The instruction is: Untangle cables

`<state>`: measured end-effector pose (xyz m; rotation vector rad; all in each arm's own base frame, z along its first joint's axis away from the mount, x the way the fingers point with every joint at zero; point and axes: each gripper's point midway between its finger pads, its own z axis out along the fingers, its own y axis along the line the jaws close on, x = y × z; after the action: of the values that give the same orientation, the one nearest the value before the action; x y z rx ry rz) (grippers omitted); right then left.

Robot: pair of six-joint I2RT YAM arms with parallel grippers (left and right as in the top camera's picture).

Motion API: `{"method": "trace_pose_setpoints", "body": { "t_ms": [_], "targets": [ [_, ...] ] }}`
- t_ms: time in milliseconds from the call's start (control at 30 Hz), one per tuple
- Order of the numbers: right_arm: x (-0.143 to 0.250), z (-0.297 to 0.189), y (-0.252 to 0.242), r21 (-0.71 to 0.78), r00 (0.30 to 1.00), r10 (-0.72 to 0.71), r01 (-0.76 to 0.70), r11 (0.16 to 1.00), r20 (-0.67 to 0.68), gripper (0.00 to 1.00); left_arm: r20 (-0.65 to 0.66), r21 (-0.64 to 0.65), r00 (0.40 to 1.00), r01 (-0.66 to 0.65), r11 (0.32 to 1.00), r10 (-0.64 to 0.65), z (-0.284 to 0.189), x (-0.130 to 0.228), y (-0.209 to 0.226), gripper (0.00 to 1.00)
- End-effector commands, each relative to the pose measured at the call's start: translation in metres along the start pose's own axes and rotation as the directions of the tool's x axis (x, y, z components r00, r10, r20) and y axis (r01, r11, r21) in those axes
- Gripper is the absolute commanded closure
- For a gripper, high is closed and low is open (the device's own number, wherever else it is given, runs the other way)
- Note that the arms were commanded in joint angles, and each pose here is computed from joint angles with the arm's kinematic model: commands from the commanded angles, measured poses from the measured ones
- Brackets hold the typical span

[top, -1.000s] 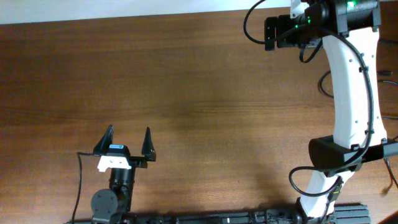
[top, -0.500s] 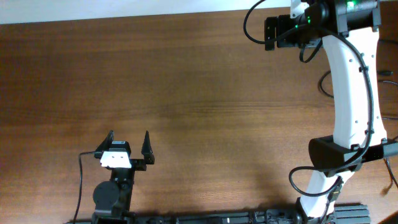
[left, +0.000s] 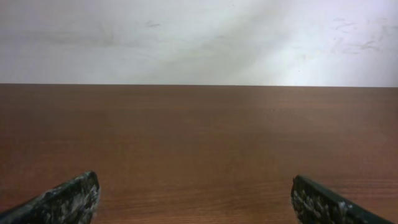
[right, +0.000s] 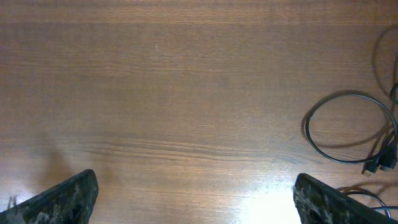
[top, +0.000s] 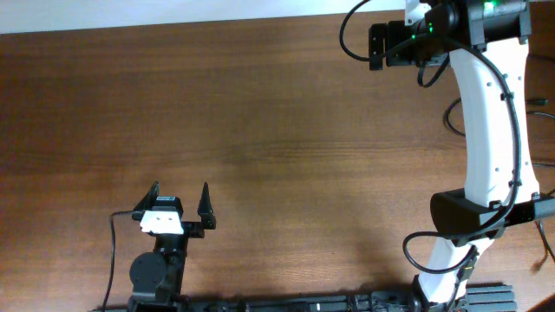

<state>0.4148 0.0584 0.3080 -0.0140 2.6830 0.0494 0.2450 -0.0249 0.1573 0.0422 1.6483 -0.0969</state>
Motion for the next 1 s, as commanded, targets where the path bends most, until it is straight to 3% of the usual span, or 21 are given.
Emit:
{"method": "trace_pose_setpoints", "body": {
  "t_ms": [0, 300, 567, 767, 967],
  "targets": [
    [0.0, -0.001, -0.001, 0.013, 1.0, -0.004, 0.004, 1.0, 0.003, 0.01, -0.004, 0.019, 1.0, -0.009, 1.0, 0.009, 0.0, 0.001, -0.003, 0.01],
    [0.0, -0.001, -0.001, 0.013, 1.0, -0.004, 0.004, 1.0, 0.003, 0.01, -0.004, 0.019, 1.0, -0.009, 1.0, 0.009, 0.0, 0.001, -0.003, 0.01],
    [-0.002, -0.002, -0.021, 0.104, 1.0, -0.001, 0.0, 0.995, 0.013, 0.01, -0.004, 0.019, 1.0, -0.009, 1.0, 0.009, 0.0, 0.001, -0.003, 0.01],
    [-0.022, -0.026, -0.019, 0.068, 0.981, 0.056, -0.07, 0.995, 0.183, 0.01, -0.004, 0.019, 1.0, -0.009, 1.0, 0.009, 0.0, 0.001, -0.003, 0.01],
    [0.013, -0.017, -0.023, 0.057, 0.965, 0.055, -0.072, 0.996, 0.255, 0.01, -0.004, 0.019, 1.0, -0.009, 1.0, 0.009, 0.0, 0.001, -0.003, 0.01]
  ]
}}
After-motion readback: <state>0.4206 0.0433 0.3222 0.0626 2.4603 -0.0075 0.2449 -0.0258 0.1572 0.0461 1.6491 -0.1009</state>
